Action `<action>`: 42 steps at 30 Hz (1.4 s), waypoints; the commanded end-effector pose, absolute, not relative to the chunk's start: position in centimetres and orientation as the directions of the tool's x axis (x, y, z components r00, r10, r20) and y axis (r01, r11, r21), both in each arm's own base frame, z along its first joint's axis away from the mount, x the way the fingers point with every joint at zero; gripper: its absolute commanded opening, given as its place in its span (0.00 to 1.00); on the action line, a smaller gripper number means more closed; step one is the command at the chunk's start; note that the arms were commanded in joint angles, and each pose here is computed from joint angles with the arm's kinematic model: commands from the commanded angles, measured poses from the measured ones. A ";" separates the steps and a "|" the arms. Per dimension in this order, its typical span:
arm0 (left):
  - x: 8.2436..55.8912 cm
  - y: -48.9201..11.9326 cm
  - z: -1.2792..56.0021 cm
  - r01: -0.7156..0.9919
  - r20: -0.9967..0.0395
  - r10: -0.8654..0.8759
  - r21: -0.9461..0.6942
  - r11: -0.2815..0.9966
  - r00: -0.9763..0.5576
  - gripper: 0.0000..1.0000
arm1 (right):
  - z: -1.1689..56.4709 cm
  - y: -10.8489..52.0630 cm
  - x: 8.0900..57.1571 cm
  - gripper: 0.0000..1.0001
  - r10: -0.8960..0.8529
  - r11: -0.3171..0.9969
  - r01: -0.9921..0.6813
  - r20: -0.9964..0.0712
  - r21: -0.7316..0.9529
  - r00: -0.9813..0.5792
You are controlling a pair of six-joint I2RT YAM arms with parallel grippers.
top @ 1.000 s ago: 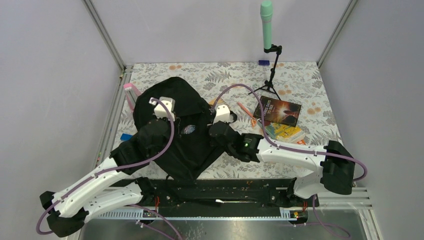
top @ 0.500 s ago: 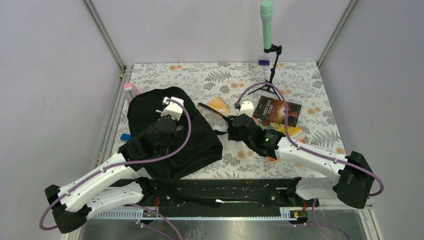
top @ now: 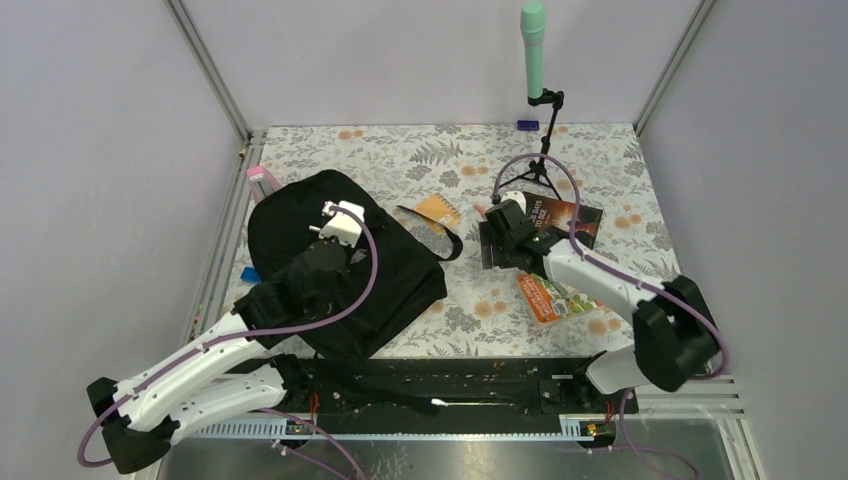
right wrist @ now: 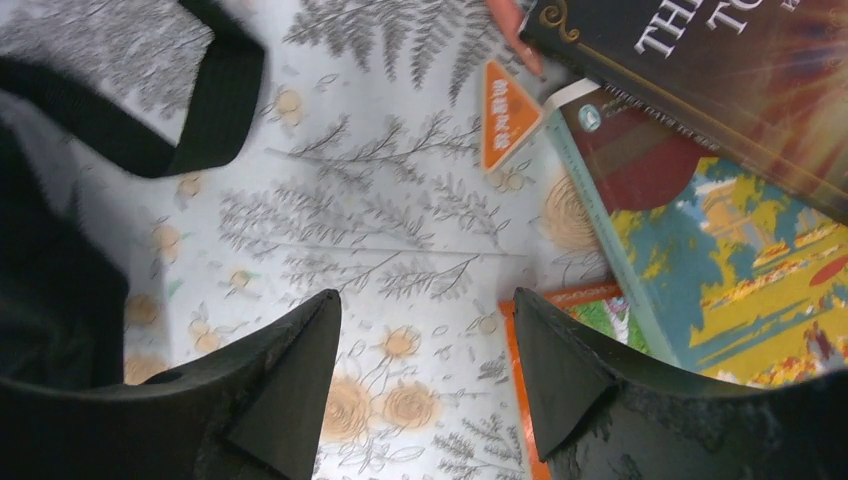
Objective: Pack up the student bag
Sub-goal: Pick up the stationery from the center of the board.
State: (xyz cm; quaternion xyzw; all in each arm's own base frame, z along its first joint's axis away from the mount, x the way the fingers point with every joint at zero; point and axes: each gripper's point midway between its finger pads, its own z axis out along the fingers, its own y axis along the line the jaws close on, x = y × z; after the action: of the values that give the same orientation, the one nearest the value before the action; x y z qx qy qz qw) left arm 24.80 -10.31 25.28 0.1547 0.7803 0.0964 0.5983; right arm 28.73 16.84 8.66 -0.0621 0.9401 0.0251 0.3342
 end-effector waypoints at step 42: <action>24.9 -14.4 28.0 0.269 -0.965 0.206 0.158 0.950 -0.161 0.00 | 2.3 12.8 37.2 0.59 0.158 0.976 0.214 -0.518 -0.049 -0.840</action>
State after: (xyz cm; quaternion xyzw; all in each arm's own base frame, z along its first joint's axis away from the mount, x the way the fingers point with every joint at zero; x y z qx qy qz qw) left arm 24.02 -13.49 23.41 0.2029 0.7959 0.0199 0.5701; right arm 35.70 13.05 1.64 0.0874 0.9620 -0.0469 0.2546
